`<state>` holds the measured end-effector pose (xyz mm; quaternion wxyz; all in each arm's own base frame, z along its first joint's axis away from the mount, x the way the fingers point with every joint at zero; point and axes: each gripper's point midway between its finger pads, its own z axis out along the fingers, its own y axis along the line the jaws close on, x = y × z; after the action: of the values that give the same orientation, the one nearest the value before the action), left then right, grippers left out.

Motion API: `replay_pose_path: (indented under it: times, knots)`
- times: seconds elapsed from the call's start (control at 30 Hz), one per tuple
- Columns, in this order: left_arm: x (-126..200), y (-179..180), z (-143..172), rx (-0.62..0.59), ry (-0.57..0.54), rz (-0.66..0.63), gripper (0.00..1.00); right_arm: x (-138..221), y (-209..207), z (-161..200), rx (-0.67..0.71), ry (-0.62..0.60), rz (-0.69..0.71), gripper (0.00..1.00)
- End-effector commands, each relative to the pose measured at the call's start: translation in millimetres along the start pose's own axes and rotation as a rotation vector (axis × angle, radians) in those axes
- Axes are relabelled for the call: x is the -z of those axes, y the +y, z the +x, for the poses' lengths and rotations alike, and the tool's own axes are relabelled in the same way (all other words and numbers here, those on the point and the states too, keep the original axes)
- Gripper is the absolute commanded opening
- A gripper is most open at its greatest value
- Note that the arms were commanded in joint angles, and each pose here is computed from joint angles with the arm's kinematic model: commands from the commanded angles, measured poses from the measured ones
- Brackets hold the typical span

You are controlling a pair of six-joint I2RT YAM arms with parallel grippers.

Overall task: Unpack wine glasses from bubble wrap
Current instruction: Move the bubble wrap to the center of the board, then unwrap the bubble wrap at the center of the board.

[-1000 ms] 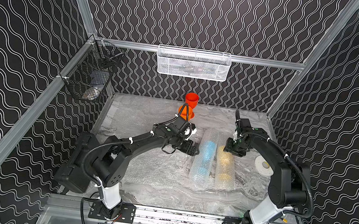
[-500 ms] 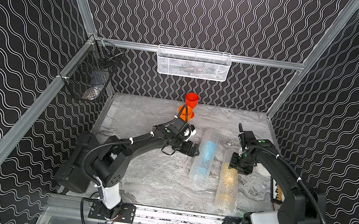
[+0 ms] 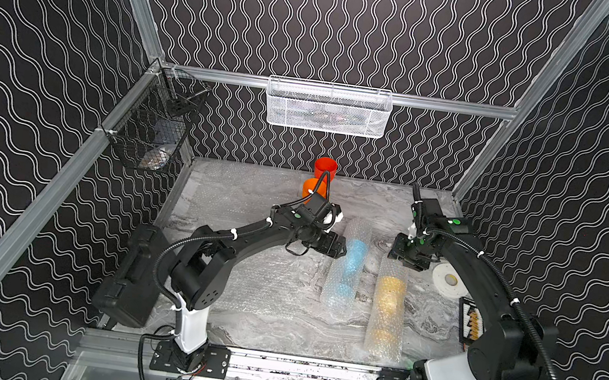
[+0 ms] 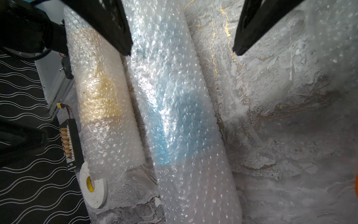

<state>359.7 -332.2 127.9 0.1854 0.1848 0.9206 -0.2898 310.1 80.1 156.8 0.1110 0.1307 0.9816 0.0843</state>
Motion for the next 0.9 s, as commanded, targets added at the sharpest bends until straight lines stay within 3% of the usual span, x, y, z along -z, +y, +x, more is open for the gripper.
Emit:
replay_pose_path:
  times: [0.0, 0.1, 0.3, 0.47, 0.87]
  knots:
    - [-5, -4, 6, -0.022, 0.041, -0.004, 0.83, -5, 17, -9, 0.036, -0.011, -0.077, 0.52]
    - [-11, -16, 12, -0.083, 0.066, 0.000, 0.80, -15, 22, -10, 0.053, 0.003, -0.100, 0.52]
    - [-27, -9, 23, -0.159, 0.144, -0.121, 0.68, -29, 31, -11, 0.082, 0.022, -0.149, 0.52]
    - [-33, -8, 20, -0.197, 0.135, -0.198, 0.61, -36, 35, -9, 0.082, 0.026, -0.181, 0.52]
    - [-39, -8, 26, -0.228, 0.157, -0.300, 0.55, -45, 40, -11, 0.099, 0.040, -0.200, 0.52]
